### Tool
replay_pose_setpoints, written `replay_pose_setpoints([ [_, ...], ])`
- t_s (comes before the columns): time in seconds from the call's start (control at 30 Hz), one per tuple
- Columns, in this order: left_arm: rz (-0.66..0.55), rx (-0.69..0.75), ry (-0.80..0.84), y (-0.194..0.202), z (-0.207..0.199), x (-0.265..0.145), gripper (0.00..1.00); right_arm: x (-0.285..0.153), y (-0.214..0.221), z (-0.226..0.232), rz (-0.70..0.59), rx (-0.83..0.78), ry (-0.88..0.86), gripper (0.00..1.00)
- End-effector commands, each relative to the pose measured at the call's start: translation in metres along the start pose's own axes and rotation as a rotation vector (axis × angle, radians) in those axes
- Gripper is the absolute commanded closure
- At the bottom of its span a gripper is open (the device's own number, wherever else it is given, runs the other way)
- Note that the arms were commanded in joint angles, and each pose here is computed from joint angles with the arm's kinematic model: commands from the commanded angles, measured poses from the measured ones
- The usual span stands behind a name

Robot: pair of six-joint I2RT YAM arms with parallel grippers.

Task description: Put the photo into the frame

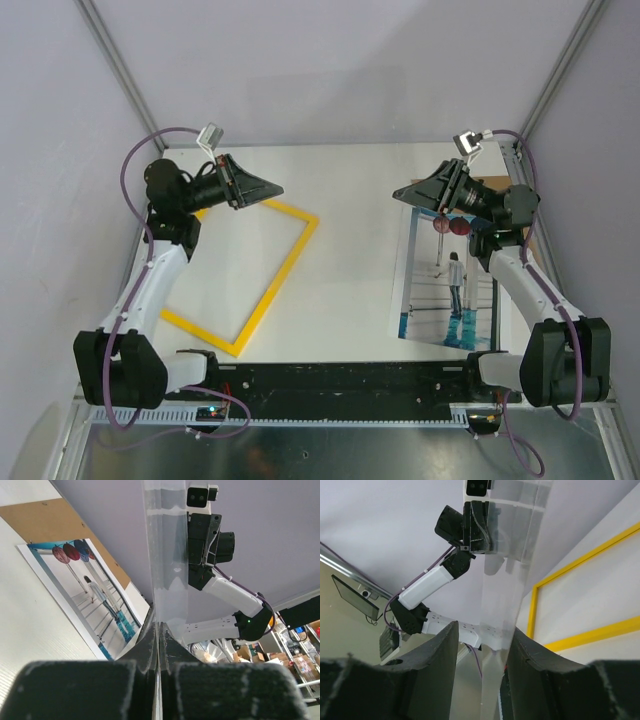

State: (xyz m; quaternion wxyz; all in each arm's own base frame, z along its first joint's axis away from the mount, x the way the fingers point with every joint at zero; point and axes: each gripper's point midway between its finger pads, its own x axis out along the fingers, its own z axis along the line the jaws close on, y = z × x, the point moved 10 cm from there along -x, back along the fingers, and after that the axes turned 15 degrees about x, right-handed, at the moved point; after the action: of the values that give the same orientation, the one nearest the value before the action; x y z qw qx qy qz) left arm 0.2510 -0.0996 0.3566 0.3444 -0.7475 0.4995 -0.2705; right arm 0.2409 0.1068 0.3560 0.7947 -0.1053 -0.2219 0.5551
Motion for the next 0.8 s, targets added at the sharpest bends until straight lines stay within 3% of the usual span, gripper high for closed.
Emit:
replay_pose_setpoints([
  [0.0, 0.010, 0.077, 0.071, -0.002, -0.021, -0.004, 1.00, 0.004, -0.001, 0.010, 0.009, -0.071, -0.037, 0.53],
  [0.6, 0.077, 0.081, 0.144, 0.018, -0.026, 0.003, 1.00, -0.011, 0.014, 0.009, 0.038, -0.199, 0.155, 0.56],
  [0.77, 0.078, 0.071, 0.138, 0.019, -0.022, 0.005, 1.00, -0.013, 0.018, 0.014, 0.049, -0.208, 0.154, 0.62],
])
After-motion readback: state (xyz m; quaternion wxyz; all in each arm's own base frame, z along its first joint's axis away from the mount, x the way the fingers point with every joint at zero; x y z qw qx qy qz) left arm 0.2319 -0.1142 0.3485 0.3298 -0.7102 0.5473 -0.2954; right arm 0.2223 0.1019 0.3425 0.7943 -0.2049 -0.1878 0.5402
